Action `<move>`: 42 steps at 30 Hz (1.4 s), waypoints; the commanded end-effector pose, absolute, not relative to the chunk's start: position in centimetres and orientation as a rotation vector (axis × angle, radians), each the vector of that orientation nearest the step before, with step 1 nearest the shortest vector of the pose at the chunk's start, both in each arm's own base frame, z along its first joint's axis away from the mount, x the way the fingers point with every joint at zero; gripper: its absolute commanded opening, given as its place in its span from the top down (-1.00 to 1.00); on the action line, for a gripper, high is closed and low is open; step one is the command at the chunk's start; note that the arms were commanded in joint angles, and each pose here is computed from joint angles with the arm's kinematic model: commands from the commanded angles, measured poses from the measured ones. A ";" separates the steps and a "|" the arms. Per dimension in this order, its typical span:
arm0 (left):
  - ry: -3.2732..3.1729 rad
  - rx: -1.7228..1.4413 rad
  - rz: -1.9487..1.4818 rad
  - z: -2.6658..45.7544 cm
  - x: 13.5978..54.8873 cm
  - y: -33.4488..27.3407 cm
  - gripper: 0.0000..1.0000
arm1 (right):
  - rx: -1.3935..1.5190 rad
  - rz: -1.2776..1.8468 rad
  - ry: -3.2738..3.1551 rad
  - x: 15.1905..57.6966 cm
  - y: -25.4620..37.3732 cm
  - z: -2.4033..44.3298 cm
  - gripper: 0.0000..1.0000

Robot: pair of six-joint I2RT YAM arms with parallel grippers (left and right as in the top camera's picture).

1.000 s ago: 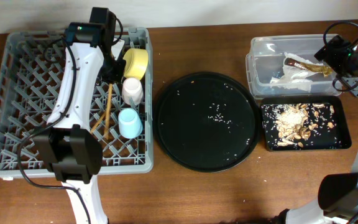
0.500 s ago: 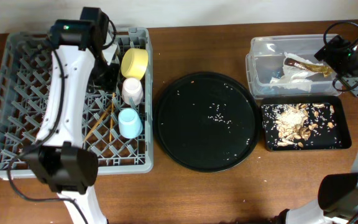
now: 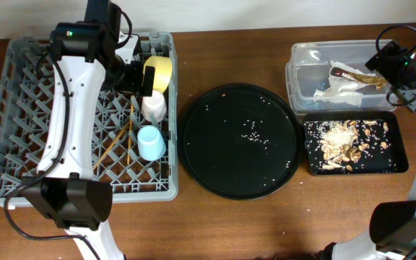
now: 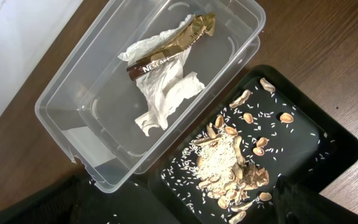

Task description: Sort waste into correct bins and load items into the dishwasher rack

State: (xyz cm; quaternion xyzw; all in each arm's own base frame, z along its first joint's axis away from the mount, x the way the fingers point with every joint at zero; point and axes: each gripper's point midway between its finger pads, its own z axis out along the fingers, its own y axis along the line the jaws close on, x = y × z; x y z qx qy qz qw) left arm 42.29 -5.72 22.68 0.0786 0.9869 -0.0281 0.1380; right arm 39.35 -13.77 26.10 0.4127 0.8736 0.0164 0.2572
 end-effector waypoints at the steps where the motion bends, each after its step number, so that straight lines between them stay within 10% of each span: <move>1: 2.824 0.217 -0.102 23.7 42.3 -5.7 -0.99 | 1.128 0.039 2.365 39.5 -14.0 26.0 -0.97; 20: 2.824 0.217 -0.102 23.7 42.3 -5.7 -0.99 | 0.207 -0.075 2.056 38.5 -1.9 38.9 -0.97; 42: 2.824 0.217 -0.102 23.7 42.3 -5.7 -0.99 | 0.103 0.136 1.689 25.4 0.7 17.5 -0.97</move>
